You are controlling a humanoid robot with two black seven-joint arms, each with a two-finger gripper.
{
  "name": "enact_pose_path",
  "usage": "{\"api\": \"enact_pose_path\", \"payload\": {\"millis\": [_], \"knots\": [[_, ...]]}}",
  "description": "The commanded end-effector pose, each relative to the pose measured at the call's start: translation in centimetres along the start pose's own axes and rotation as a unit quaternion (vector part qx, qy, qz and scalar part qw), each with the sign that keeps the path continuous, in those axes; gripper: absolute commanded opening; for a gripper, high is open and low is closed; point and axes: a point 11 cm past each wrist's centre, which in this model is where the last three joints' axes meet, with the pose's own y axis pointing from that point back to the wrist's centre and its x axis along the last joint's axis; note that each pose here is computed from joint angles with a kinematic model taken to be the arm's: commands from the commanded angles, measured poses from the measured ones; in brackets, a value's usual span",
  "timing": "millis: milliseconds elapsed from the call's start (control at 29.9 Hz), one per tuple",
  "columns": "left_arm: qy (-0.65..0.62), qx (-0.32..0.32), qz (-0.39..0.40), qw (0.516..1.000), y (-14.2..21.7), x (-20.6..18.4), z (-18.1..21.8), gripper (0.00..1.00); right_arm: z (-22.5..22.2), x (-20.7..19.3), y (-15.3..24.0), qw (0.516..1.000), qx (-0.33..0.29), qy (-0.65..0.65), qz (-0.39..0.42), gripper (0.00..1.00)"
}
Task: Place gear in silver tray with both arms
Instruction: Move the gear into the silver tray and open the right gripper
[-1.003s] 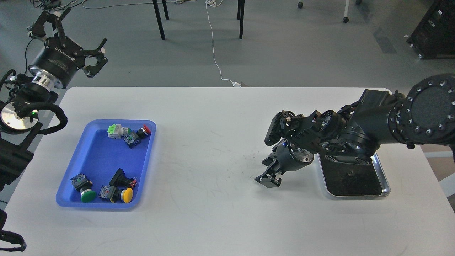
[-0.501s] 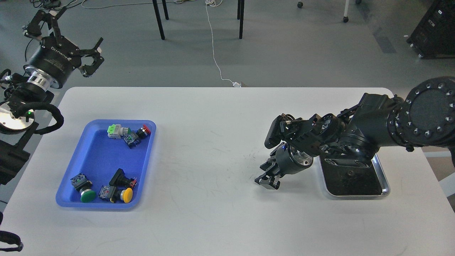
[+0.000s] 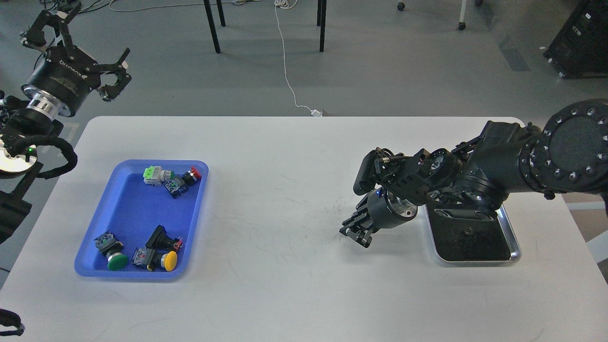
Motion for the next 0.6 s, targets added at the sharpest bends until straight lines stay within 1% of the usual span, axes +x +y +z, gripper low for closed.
{"api": "enact_pose_path", "payload": {"millis": [0,67,167,301,401,568], "knots": [[-0.003,-0.003,0.002,1.0,0.1,0.2,0.5,0.98,1.2,2.5,1.8,0.999,-0.023,0.023,0.013,0.09],[-0.004,-0.003,0.002,1.0,0.1,0.1,0.6,0.98,1.8,2.7,2.6,0.999,-0.033,0.025,0.015,0.09],[-0.004,-0.003,0.001,1.0,0.1,0.1,0.6,0.98,4.7,0.4,5.5,0.997,-0.069,-0.006,0.019,0.1],[-0.007,-0.003,-0.008,1.0,0.0,-0.4,0.8,0.98,8.3,-5.7,9.7,0.992,-0.12,-0.006,-0.035,0.1],[-0.009,-0.002,-0.016,1.0,-0.1,-0.9,0.9,0.98,10.4,-9.6,12.4,0.986,-0.157,-0.032,-0.045,0.12],[-0.009,0.004,-0.013,1.0,0.1,-0.7,0.6,0.98,12.8,-15.0,13.4,0.977,-0.198,-0.007,-0.074,0.13]]}}
